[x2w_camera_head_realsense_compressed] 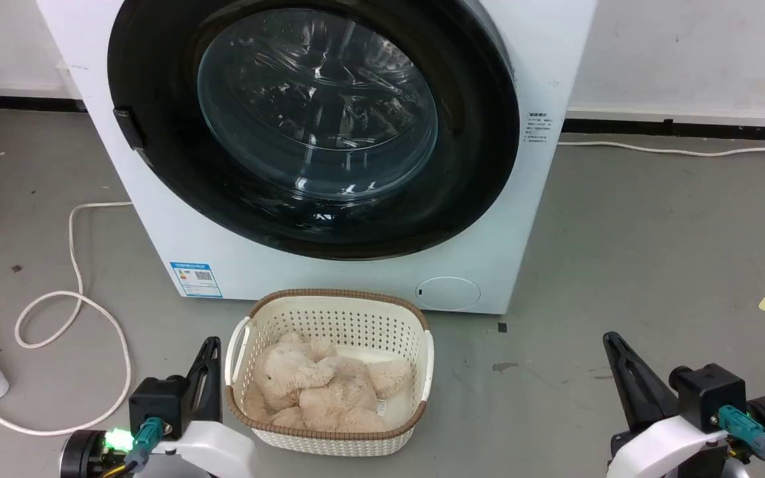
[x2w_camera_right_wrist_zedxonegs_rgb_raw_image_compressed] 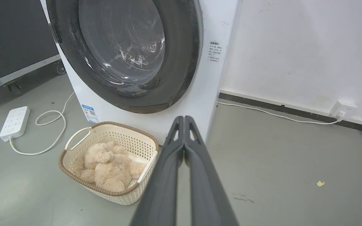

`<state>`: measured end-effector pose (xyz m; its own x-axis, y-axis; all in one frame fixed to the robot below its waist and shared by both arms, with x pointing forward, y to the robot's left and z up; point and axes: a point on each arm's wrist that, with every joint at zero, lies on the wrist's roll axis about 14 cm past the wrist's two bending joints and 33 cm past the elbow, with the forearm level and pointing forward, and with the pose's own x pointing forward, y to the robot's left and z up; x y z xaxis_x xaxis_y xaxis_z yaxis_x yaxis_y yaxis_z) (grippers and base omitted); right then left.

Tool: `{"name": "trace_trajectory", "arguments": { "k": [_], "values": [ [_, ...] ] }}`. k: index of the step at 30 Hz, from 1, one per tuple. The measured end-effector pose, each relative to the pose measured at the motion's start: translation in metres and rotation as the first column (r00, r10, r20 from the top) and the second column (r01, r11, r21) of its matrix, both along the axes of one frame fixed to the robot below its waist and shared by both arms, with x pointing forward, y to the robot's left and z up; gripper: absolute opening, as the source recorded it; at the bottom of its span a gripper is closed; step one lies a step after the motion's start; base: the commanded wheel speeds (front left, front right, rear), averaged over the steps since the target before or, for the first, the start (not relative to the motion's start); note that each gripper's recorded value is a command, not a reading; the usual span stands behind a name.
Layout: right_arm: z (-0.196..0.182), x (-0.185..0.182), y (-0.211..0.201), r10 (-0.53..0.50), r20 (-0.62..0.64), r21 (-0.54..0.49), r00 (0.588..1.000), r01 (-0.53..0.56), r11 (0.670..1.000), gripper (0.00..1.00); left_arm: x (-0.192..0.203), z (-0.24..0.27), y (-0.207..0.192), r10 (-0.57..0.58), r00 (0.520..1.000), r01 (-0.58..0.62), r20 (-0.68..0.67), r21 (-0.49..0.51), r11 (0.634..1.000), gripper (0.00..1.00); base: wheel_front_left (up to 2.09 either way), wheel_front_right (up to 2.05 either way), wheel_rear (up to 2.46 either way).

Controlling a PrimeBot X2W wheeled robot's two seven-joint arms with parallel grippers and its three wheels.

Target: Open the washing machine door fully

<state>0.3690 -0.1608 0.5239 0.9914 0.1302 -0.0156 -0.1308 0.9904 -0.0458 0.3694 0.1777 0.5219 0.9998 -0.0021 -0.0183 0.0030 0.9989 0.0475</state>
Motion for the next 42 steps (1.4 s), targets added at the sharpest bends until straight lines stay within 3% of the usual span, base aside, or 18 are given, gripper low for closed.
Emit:
{"name": "trace_trajectory", "arguments": {
  "k": [31,32,42],
  "values": [
    [0.0,0.0,0.0,0.0,0.0,0.0,1.0,0.0,1.0,0.0,0.0,0.0001,0.0,0.0,1.0,0.0,0.0,0.0,1.0,0.0,0.0,0.0,0.0],
    [0.0001,0.0,0.0001,0.0,0.0,0.0,1.0,0.0,1.0,1.0,0.0,0.0001,0.0001,0.0,1.0,0.0,0.0,0.0,1.0,1.0,0.0,0.0,0.0],
    [0.0001,0.0,0.0003,0.001,0.002,0.003,1.0,-0.001,1.0,1.0,-0.0001,-0.0006,-0.0016,-0.005,1.0,0.005,-0.001,0.0,1.0,1.0,0.0,0.0,0.0]
  ]
}}
